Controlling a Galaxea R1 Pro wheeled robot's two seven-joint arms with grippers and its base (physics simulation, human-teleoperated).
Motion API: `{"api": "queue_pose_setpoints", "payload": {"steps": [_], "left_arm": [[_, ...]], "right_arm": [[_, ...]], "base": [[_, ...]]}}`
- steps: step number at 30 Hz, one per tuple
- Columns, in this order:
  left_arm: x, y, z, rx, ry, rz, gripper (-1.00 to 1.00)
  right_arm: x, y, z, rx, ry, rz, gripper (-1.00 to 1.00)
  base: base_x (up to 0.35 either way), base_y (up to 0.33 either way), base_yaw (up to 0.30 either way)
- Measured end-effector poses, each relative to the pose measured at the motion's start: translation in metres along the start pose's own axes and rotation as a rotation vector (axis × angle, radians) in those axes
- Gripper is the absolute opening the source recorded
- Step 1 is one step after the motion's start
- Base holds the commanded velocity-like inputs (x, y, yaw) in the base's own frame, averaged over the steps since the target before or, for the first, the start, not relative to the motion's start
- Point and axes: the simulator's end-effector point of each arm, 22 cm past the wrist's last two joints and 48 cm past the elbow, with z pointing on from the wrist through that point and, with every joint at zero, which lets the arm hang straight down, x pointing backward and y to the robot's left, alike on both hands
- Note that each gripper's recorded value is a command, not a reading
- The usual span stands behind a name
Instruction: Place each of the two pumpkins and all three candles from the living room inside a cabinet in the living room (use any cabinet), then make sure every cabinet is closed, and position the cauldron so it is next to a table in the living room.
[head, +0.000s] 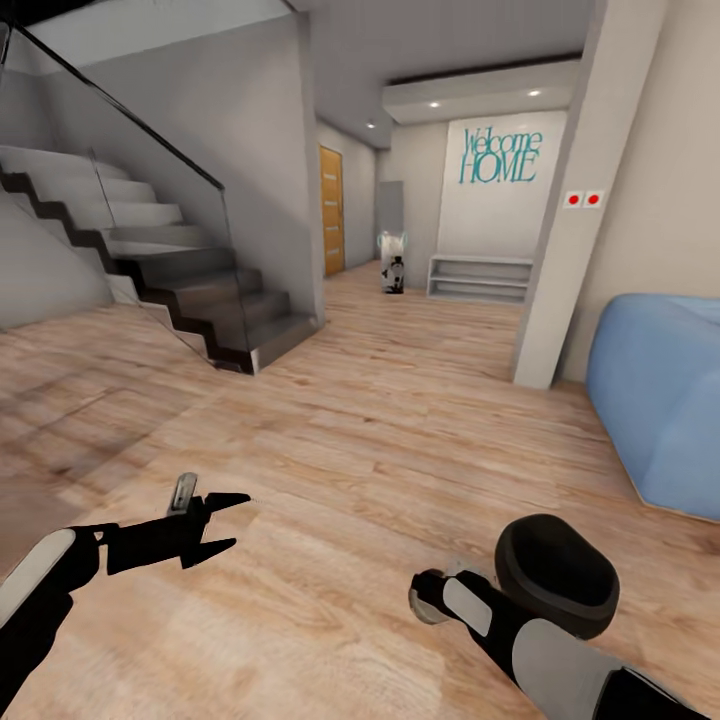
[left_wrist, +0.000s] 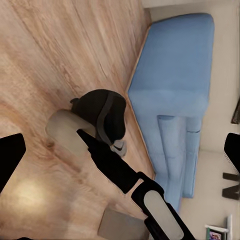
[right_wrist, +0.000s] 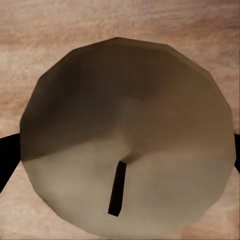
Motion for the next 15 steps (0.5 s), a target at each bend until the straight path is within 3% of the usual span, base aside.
{"api": "queue_pose_setpoints", "payload": {"steps": [7, 15], "left_arm": [[-0.003, -0.012, -0.013, 0.006, -0.016, 0.029, 1.0], [-0.005, -0.014, -0.015, 0.009, -0.02, 0.03, 1.0]], "right_arm": [[-0.013, 0.006, -0.012, -0.012, -0.029, -0.002, -1.0], [-0.014, 0.006, -0.013, -0.013, -0.031, -0.001, -1.0]], "base": [[0.0, 0.0, 0.282], [0.0, 0.0, 0.282]]}}
